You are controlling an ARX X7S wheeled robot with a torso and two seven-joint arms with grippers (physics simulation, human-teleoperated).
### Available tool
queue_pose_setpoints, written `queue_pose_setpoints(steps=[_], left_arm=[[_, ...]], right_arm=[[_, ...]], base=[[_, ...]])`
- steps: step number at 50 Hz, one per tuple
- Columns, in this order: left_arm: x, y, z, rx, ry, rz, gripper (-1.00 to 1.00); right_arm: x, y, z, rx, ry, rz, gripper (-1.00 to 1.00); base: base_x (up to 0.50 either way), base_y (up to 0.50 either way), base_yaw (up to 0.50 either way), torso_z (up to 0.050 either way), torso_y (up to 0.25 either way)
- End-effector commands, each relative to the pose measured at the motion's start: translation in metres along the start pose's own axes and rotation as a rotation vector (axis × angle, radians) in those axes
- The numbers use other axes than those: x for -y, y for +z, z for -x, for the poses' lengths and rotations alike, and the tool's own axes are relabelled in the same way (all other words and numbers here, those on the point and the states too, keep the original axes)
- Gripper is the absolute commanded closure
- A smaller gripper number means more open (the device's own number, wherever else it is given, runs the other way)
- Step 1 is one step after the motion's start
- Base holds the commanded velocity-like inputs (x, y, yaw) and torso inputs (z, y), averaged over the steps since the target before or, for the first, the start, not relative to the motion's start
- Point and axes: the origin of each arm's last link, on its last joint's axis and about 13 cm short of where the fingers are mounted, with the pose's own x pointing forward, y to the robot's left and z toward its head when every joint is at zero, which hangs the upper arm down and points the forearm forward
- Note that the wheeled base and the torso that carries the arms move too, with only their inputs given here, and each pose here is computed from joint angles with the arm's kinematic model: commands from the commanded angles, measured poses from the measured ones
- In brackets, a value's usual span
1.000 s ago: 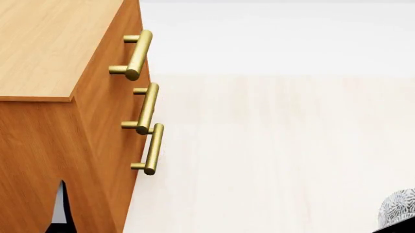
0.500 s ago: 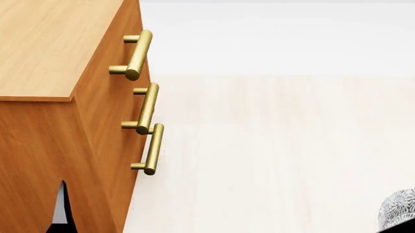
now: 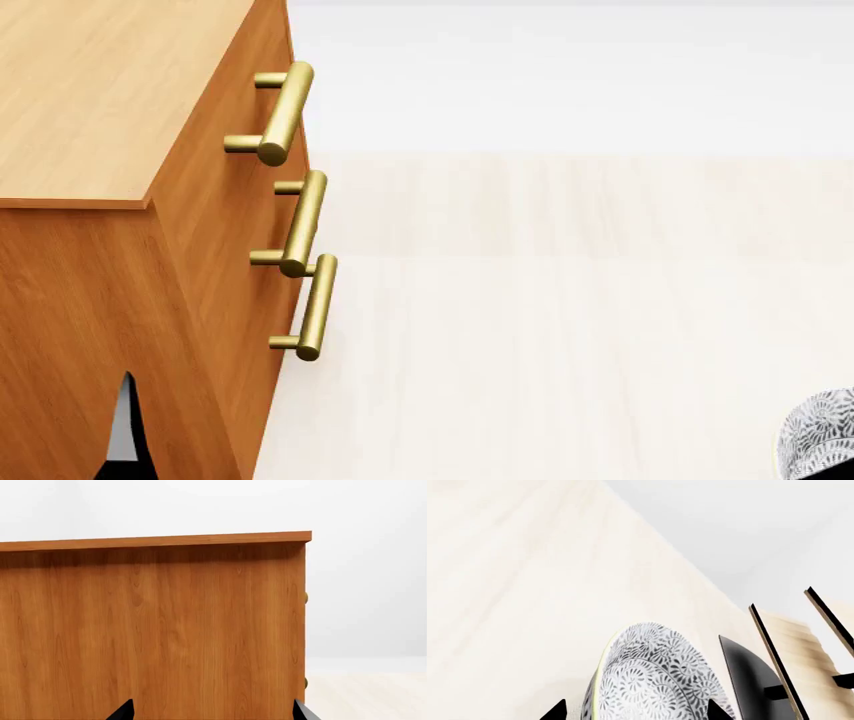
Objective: Close the top drawer of the cabinet and put the bowl on top of it.
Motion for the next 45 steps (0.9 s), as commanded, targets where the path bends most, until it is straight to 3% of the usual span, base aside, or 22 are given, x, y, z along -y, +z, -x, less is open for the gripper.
queue_pose_setpoints(steps=[1, 45], left_arm=[[-0.001, -0.001, -0.001, 0.000, 0.001, 0.001, -1.00], [0.001, -0.003, -0.001, -0.004, -0.001, 0.001, -1.00]], right_arm=[[-0.005, -0.005, -0.002, -0.013, 0.008, -0.007, -1.00], [-0.013, -0.022, -0.004, -0.043, 0.023, -0.035, -1.00]], base=[[0.00, 0.00, 0.00, 0.000, 0.000], [0.00, 0.00, 0.00, 0.000, 0.000]])
